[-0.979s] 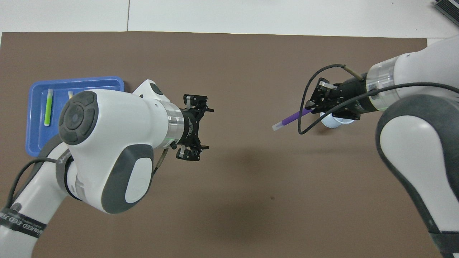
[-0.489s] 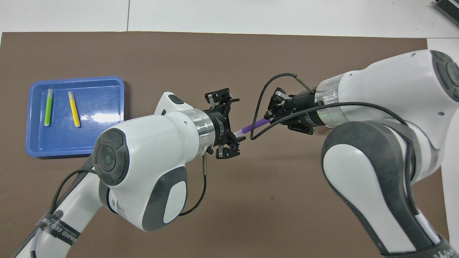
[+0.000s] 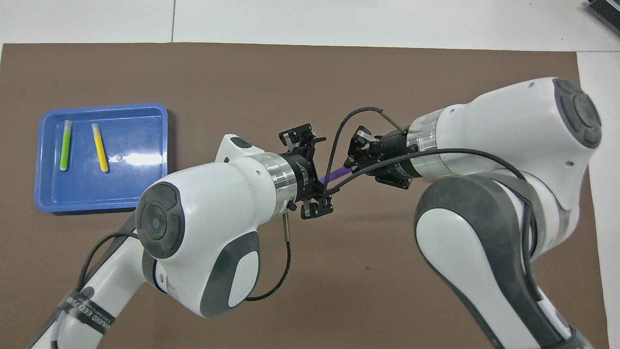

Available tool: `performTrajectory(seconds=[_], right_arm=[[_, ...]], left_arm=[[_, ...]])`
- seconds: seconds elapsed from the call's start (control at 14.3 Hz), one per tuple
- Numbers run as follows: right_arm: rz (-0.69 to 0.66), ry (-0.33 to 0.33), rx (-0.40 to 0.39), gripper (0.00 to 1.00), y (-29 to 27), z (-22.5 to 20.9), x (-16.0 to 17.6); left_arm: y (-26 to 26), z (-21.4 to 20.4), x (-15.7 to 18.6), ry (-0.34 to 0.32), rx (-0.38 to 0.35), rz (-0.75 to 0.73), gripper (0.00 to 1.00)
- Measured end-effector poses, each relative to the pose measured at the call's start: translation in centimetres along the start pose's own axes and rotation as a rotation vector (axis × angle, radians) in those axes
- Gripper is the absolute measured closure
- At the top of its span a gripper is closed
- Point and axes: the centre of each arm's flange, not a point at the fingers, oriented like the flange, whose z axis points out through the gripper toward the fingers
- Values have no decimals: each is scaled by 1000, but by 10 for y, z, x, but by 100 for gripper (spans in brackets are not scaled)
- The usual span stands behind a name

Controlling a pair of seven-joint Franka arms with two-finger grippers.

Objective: Right arm passes pens to left for tray arrangement
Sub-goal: 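Carry the purple pen toward the left gripper while the left gripper approaches, then close the left gripper on the purple pen and open the right gripper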

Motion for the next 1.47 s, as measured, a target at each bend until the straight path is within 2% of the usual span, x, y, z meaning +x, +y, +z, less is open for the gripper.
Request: performTrajectory(seconds=[0.14,0.28,0.77,0.84,0.91,0.98,1.19,1.26,1.47], right_arm=[[1,0,-1,81,1,0,0],[1,0,-1,81,1,0,0],[5,-5,-8,81,4,3,0],[6,-5,-9,81,5,4,0],[6,-6,-10,81,6,4,-1],[7,-7,-12,81,7,5,-1],[8,-8,-12,81,9,4,-3],[10,-10,-6,81,9,3,-4],[10,-10,-4,81,9,2,-4]], left_arm=[[-3,3,6,11,5,-5,4],[-5,2,6,12,6,-8,19],[-21,9,0,15,26,4,22],[-22,10,1,17,28,4,30],[-22,10,1,18,29,4,30],[-22,10,2,19,29,3,38],[-22,10,2,19,27,-1,79],[-20,10,3,18,23,-9,82],[-21,9,3,17,23,-9,82]])
